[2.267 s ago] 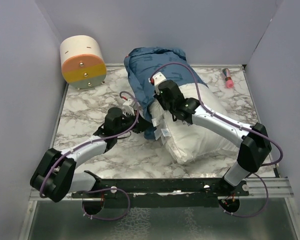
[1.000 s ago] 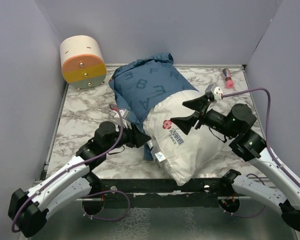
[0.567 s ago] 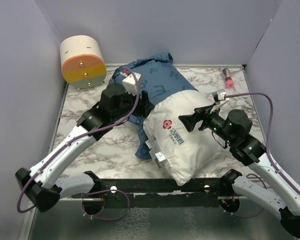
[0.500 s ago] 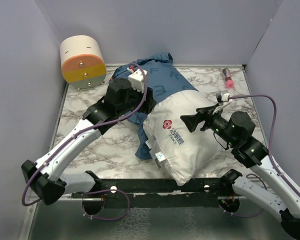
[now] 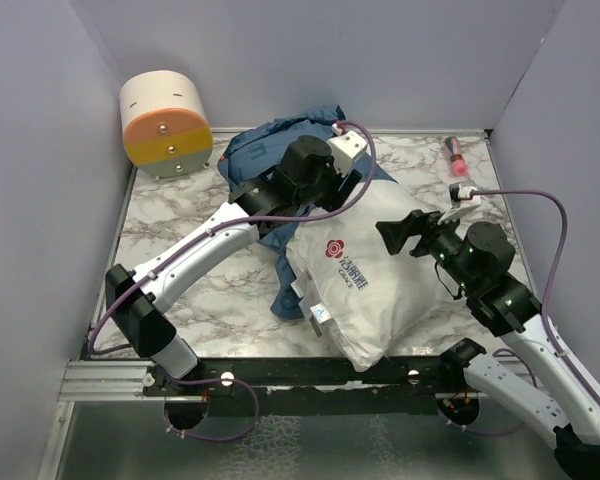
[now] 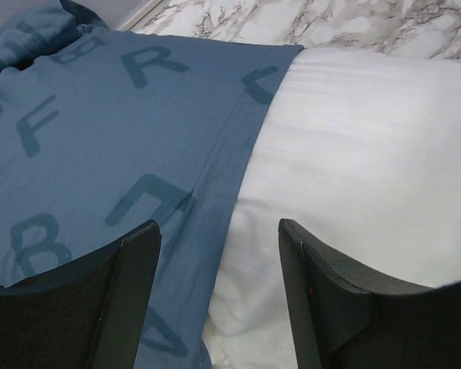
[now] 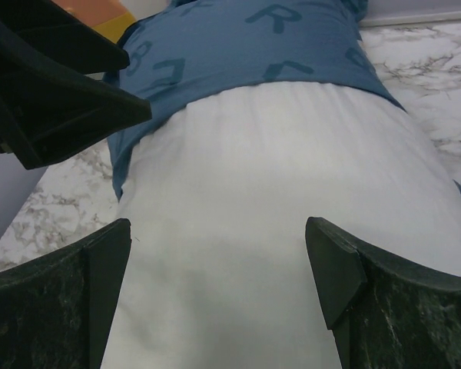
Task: Put the pillow into the pillowcase
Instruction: Stuff the pillow into the pillowcase.
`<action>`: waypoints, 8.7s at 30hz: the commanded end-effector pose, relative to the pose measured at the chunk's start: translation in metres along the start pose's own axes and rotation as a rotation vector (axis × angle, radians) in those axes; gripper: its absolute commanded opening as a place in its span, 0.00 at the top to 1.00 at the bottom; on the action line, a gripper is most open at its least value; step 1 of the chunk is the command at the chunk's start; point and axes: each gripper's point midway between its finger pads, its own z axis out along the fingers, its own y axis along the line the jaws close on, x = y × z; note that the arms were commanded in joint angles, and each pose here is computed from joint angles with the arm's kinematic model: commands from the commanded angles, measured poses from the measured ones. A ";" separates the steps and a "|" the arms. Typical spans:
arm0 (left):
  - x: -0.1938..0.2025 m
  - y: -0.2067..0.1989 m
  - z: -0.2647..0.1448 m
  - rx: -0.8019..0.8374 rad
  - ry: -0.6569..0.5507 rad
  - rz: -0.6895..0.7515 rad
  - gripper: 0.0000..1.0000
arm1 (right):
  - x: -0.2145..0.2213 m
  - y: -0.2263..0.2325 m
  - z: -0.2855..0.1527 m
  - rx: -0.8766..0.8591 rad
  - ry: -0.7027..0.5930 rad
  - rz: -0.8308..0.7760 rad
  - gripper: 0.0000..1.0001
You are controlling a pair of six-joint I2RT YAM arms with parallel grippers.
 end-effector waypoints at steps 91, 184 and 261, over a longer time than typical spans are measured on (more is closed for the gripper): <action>0.118 -0.077 -0.034 0.402 -0.099 -0.448 1.00 | 0.005 -0.017 0.029 -0.184 0.141 -0.059 0.00; 0.020 -0.079 -0.061 0.103 -0.024 -0.162 1.00 | 0.164 0.029 0.047 -0.444 0.278 0.017 0.99; 0.170 -0.049 -0.045 -0.085 -0.067 -0.436 0.46 | 0.081 0.067 -0.005 -0.553 0.206 -0.083 0.20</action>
